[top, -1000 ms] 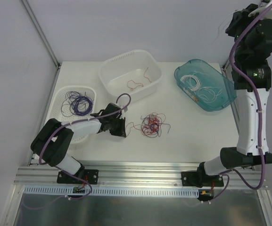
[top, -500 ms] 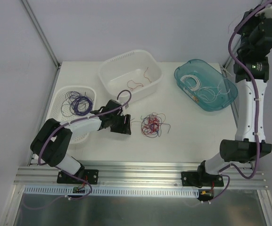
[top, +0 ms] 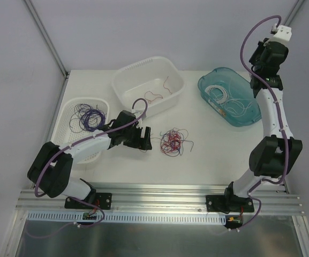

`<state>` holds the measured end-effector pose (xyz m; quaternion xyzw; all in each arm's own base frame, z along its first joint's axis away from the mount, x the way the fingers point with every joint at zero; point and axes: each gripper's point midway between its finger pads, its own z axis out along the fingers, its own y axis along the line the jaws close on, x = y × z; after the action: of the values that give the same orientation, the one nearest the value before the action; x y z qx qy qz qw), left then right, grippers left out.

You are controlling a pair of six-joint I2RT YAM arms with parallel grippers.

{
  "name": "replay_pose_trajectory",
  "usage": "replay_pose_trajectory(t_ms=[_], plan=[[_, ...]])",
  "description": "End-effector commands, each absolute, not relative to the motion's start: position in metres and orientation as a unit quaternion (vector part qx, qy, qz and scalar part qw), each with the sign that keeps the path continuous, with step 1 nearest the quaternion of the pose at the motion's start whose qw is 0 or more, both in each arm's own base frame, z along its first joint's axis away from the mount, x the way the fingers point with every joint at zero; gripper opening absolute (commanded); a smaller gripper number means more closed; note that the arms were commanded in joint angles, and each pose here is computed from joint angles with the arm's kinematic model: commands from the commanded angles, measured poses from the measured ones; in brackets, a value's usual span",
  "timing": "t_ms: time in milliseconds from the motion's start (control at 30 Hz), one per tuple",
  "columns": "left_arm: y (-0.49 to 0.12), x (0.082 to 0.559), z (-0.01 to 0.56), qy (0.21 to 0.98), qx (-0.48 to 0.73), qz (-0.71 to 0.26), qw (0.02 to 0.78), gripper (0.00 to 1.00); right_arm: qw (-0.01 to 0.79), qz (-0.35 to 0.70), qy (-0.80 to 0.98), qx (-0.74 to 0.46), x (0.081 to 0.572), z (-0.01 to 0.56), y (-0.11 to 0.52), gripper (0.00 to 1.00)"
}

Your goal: Untangle the cables

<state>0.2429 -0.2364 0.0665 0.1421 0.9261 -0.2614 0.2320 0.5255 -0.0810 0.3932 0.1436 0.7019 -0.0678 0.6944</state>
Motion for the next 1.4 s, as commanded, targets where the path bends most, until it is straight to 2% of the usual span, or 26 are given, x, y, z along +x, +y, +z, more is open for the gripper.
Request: replay_pose_trajectory(t_ms=[0, 167, 300, 433, 533, 567, 667, 700, 800, 867, 900, 1033, 1100, 1200, 1367], plan=[[-0.24, 0.25, 0.088, 0.914, 0.153, -0.275, 0.258, 0.82, 0.71, -0.06, 0.683, 0.16, 0.53, 0.396, -0.086, 0.01], [-0.24, 0.25, 0.091, 0.913, 0.151, -0.276, 0.261, 0.83, 0.637, -0.058, 0.741, 0.205, 0.535, 0.317, -0.095, 0.01], [-0.24, 0.25, 0.098, 0.908, 0.152, -0.281, 0.269, 0.83, 0.504, -0.059, 0.814, 0.283, 0.523, 0.212, -0.109, 0.01], [-0.24, 0.249, 0.104, 0.904, 0.155, -0.285, 0.279, 0.83, 0.41, -0.045, 0.838, 0.358, 0.505, 0.151, -0.122, 0.01], [-0.239, 0.248, 0.111, 0.9, 0.156, -0.289, 0.288, 0.83, 0.358, -0.053, 0.851, 0.38, 0.489, 0.125, -0.126, 0.09], [-0.239, 0.248, 0.111, 0.899, 0.158, -0.289, 0.288, 0.83, 0.359, -0.052, 0.85, 0.381, 0.49, 0.125, -0.127, 0.12], [-0.238, 0.248, 0.116, 0.896, 0.157, -0.291, 0.295, 0.83, 0.338, -0.063, 0.858, 0.383, 0.479, 0.129, -0.129, 0.31], [-0.238, 0.247, 0.116, 0.896, 0.157, -0.292, 0.295, 0.83, 0.339, -0.065, 0.857, 0.382, 0.477, 0.134, -0.13, 0.47], [-0.238, 0.247, 0.12, 0.893, 0.158, -0.294, 0.301, 0.83, 0.36, -0.063, 0.855, 0.368, 0.469, 0.162, -0.127, 0.63], [-0.237, 0.247, 0.124, 0.891, 0.157, -0.295, 0.306, 0.83, 0.386, -0.055, 0.848, 0.359, 0.463, 0.191, -0.122, 0.69], [-0.238, 0.248, 0.125, 0.89, 0.158, -0.296, 0.307, 0.83, 0.389, -0.056, 0.851, 0.348, 0.457, 0.197, -0.119, 0.75], [-0.239, 0.248, 0.127, 0.889, 0.158, -0.298, 0.309, 0.83, 0.419, -0.036, 0.857, 0.297, 0.44, 0.231, -0.087, 0.85], [-0.24, 0.249, 0.127, 0.889, 0.159, -0.298, 0.308, 0.83, 0.438, -0.028, 0.857, 0.27, 0.426, 0.252, -0.07, 0.95], [-0.244, 0.251, 0.129, 0.888, 0.163, -0.302, 0.306, 0.83, 0.448, -0.003, 0.87, 0.203, 0.404, 0.258, -0.027, 0.96], [-0.25, 0.26, 0.13, 0.887, 0.176, -0.297, 0.306, 0.83, 0.436, 0.088, 0.891, 0.088, 0.366, 0.23, 0.056, 0.97]])
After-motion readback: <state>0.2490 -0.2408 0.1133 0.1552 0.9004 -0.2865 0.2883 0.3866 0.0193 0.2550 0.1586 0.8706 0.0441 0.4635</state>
